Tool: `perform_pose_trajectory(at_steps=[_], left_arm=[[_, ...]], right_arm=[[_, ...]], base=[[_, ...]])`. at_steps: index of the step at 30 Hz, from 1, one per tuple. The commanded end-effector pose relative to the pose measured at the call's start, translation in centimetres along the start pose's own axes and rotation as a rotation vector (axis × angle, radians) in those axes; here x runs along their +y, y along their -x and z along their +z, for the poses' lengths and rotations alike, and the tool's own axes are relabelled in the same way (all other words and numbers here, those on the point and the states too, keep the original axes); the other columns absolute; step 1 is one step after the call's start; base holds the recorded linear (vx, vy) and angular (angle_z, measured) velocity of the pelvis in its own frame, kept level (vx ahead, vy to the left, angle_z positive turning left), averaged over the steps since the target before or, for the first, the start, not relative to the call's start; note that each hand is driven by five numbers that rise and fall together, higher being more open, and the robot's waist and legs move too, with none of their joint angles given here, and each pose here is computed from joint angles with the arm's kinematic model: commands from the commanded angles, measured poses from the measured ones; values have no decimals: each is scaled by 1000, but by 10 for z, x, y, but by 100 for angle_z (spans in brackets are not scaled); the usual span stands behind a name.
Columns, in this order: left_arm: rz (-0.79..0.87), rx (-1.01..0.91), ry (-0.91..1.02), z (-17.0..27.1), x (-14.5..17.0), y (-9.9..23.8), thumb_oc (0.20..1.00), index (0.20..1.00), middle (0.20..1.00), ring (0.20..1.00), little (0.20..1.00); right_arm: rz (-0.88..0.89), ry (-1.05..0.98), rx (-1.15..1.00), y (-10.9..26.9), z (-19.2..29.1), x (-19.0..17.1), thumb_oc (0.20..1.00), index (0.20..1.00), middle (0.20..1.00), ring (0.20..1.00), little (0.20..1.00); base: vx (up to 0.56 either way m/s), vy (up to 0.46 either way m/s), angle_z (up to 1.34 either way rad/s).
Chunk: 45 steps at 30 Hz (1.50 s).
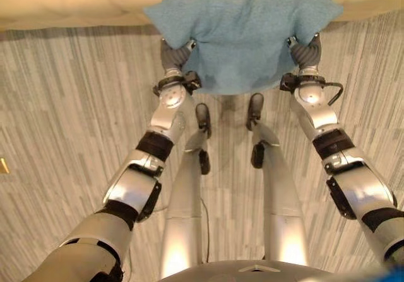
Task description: Pick up all the scattered cushions and arrange them neatly on the sofa.
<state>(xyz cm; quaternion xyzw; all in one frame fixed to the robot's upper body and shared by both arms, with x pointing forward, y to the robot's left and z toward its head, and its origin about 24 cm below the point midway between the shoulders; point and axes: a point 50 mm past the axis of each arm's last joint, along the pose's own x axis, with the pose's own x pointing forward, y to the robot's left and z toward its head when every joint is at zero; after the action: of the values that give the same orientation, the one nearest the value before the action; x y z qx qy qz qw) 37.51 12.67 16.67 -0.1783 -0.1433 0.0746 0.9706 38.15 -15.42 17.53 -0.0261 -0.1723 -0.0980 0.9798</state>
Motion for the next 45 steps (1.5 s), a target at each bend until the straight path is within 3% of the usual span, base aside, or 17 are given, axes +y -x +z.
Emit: perform_pose_trajectory(at_steps=[1, 8, 12, 19, 32, 45], left_arm=[[-246, -138, 104, 18, -45, 19, 200, 200, 200, 200, 200], [-222, -14, 70, -23, -11, 51, 200, 200, 200, 200, 200], [-161, 96, 17, -51, 26, 78, 200, 200, 200, 200, 200], [-86, 225, -26, -76, 60, 109, 200, 200, 200, 200, 200], [-41, 350, -71, -93, 85, 141, 200, 200, 200, 200, 200], [-88, 315, -109, -88, 78, 131, 200, 200, 200, 200, 200]], right_arm=[[188, -119, -233, 19, 34, 39, 200, 200, 200, 200, 200], [196, -107, -90, 61, -16, 23, 200, 200, 200, 200, 200], [213, -42, 35, 91, -50, 6, 200, 200, 200, 200, 200], [186, 39, 141, 115, -76, -20, 200, 200, 200, 200, 200], [200, 83, 197, 130, -83, -23, 200, 200, 200, 200, 200], [211, 64, 153, 118, -74, -14, 200, 200, 200, 200, 200]], base=[[11, -37, 10], [30, -64, 12], [152, -65, 6], [171, -24, 26], [151, 117, 9], [131, 107, -7]])
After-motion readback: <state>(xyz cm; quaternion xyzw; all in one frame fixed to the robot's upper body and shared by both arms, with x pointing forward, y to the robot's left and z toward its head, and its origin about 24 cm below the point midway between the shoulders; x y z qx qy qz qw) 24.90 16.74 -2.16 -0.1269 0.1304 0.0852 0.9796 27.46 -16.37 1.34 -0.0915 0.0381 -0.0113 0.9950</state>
